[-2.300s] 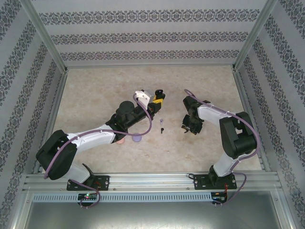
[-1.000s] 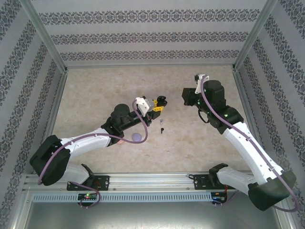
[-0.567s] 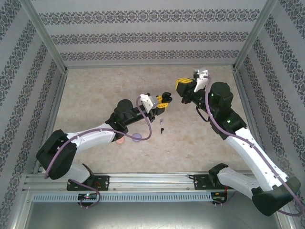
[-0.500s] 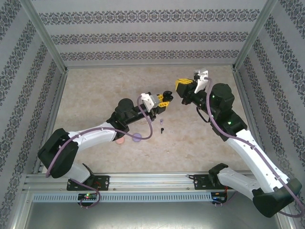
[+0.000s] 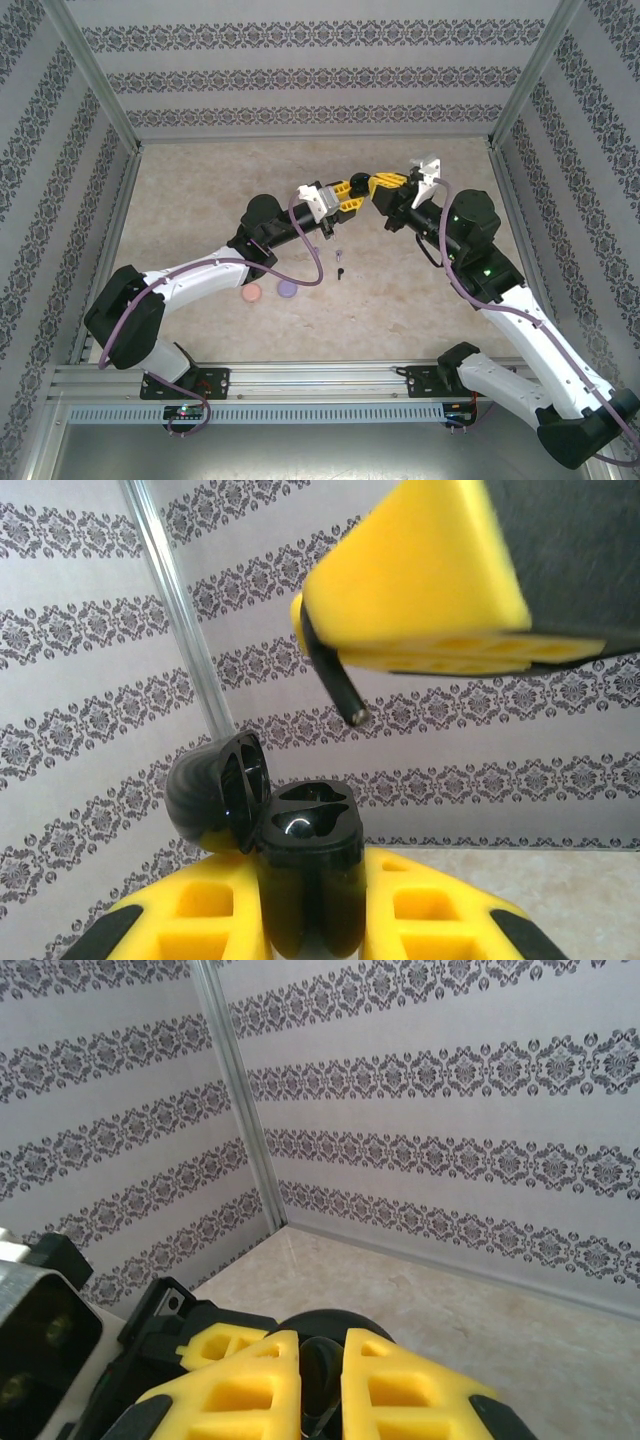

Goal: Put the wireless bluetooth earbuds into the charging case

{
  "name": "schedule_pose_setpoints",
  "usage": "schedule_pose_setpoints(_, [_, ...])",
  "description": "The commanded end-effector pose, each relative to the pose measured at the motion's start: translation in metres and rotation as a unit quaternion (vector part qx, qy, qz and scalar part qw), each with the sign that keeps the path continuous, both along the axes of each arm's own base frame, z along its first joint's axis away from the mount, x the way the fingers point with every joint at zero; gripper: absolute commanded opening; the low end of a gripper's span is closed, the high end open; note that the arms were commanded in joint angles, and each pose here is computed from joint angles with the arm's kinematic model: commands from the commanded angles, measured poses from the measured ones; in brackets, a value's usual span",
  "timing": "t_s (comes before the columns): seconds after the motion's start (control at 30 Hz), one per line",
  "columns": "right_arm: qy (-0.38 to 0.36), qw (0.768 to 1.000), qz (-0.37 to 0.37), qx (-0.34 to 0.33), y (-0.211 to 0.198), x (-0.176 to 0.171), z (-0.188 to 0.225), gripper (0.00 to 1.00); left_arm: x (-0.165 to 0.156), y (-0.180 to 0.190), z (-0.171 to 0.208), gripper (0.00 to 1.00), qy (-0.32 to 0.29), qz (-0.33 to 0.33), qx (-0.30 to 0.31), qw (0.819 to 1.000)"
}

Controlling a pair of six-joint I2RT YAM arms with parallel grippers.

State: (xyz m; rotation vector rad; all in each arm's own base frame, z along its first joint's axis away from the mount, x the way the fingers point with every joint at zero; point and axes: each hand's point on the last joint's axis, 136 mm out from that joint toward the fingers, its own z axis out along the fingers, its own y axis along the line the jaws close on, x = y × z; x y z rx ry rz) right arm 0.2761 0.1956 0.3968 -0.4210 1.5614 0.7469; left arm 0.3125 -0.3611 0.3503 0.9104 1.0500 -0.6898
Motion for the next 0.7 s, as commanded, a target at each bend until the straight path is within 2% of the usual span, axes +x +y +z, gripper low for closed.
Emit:
schedule_pose_setpoints(0.0, [-0.019, 1.0, 0.014, 0.003, 0.007, -0.001, 0.003, 0.12, -0.002, 0.004, 0.024, 0.0, -0.041, -0.007, -0.019, 0.999])
schedule_pose_setpoints(0.67, [0.009, 1.0, 0.023, 0.005, 0.017, 0.008, -0.011, 0.11, -0.005, 0.003, 0.028, 0.0, -0.027, -0.021, -0.029, 0.999])
